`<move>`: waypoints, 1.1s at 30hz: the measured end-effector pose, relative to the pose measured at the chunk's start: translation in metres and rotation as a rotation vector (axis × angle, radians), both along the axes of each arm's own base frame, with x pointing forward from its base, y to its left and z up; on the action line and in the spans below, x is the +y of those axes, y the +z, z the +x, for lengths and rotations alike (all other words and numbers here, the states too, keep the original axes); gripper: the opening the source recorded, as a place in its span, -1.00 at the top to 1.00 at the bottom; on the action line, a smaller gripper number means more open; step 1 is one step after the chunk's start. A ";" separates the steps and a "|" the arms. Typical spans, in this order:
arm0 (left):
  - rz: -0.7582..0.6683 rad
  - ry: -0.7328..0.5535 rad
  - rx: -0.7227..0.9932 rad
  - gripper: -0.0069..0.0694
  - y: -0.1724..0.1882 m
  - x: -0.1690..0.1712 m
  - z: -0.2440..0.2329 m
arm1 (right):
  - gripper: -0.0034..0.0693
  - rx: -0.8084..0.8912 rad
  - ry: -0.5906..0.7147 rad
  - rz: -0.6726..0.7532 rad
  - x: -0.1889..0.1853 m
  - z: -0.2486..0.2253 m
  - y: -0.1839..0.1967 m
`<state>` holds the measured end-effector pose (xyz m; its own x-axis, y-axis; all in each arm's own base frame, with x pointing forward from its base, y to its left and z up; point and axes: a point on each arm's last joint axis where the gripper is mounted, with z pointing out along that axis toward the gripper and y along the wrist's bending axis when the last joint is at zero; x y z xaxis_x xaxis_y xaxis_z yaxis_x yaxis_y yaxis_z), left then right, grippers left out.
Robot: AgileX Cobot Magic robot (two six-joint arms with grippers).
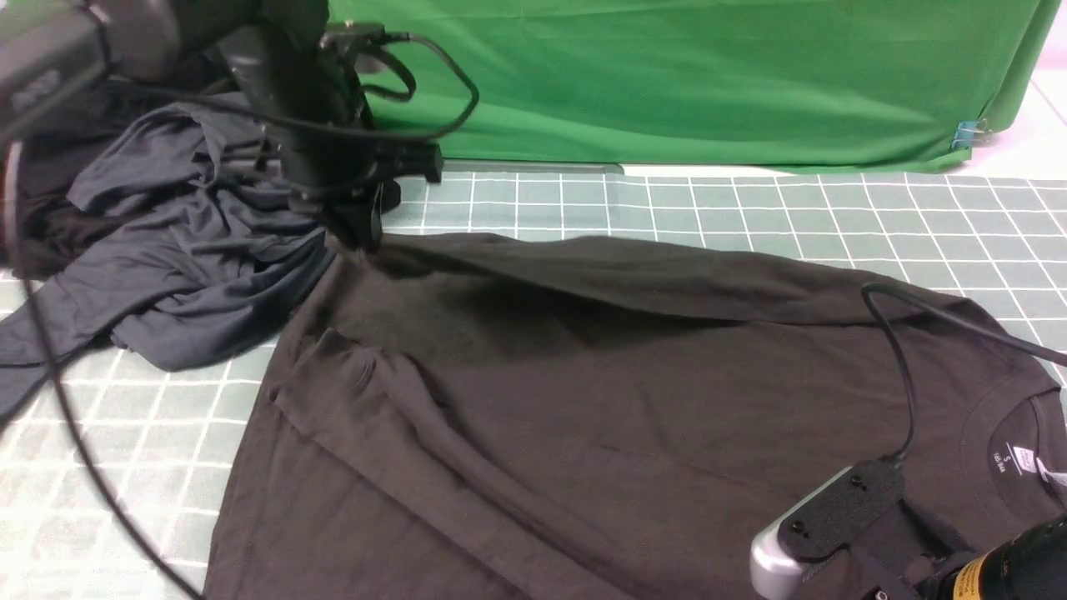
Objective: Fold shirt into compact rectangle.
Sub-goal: 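Fold the left side of the dark shirt inward over its body with the left gripper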
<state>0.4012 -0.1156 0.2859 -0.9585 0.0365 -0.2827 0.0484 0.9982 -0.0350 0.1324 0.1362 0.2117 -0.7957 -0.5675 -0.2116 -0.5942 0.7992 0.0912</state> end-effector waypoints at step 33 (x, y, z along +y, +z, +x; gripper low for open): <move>0.057 0.059 0.337 -0.20 -0.062 0.023 -0.101 | -0.24 -0.011 -0.016 0.010 0.001 0.001 0.000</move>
<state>0.3007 -0.0926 0.2235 -0.9986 -0.0152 0.0515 -0.0144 0.9998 0.0167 0.1337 0.1369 0.2120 -0.8021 -0.5528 -0.2261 -0.5826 0.8075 0.0928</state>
